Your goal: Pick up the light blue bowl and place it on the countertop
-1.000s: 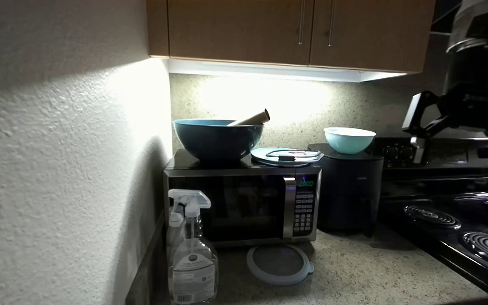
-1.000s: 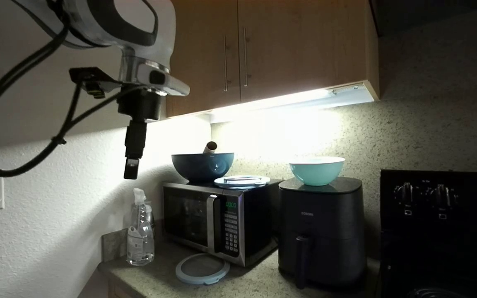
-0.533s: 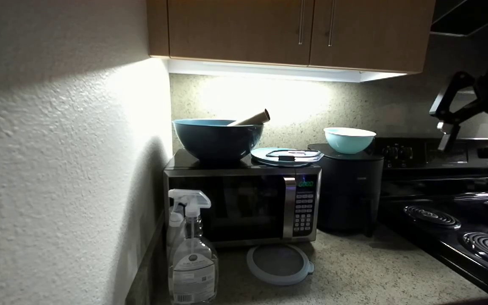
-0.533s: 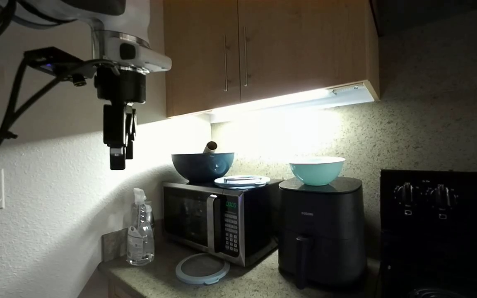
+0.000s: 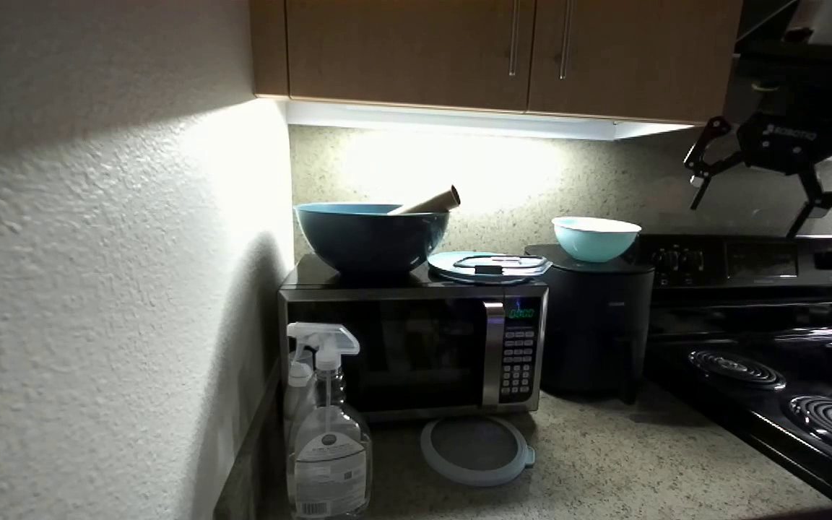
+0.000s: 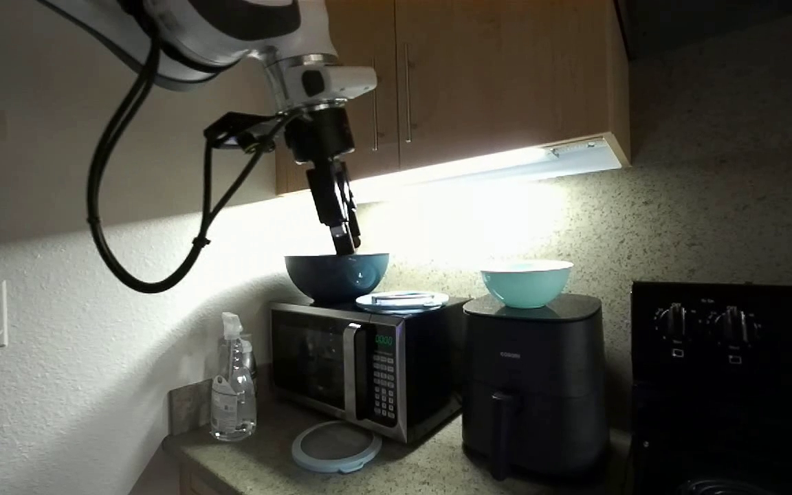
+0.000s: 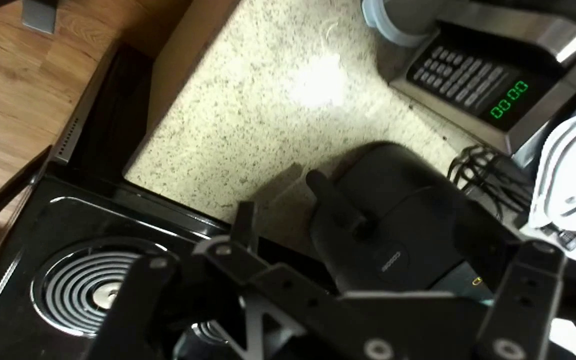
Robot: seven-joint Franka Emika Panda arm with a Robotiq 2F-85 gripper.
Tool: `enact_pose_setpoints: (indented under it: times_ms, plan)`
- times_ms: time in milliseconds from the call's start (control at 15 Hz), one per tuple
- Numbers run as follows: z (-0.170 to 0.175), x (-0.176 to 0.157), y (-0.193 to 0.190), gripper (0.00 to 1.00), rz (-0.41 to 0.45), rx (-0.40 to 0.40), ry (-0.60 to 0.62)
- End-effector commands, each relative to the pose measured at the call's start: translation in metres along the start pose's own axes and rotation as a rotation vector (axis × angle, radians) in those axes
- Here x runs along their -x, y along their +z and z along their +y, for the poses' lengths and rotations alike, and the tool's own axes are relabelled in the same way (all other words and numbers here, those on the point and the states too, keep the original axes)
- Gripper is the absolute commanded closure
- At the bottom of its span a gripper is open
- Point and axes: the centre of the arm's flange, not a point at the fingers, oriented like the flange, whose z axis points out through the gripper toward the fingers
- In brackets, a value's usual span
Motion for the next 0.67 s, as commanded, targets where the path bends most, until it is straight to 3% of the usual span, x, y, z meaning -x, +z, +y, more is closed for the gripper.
enact_pose_setpoints:
  times_ms: [0, 133, 267, 333, 467, 600]
  plan:
    - [-0.026, -0.03, 0.011, 0.0, 0.029, 0.13, 0.076]
    - [-0.022, -0.034, 0.014, 0.0, 0.018, 0.196, 0.073]
    - [-0.006, -0.015, 0.009, 0.0, -0.103, 0.268, -0.026]
    - [-0.009, -0.024, 0.021, 0.0, -0.047, 0.23, 0.028]
    - [-0.008, -0.016, 0.017, 0.0, -0.085, 0.257, 0.002]
    - [-0.015, -0.025, 0.031, 0.0, -0.064, 0.234, 0.031]
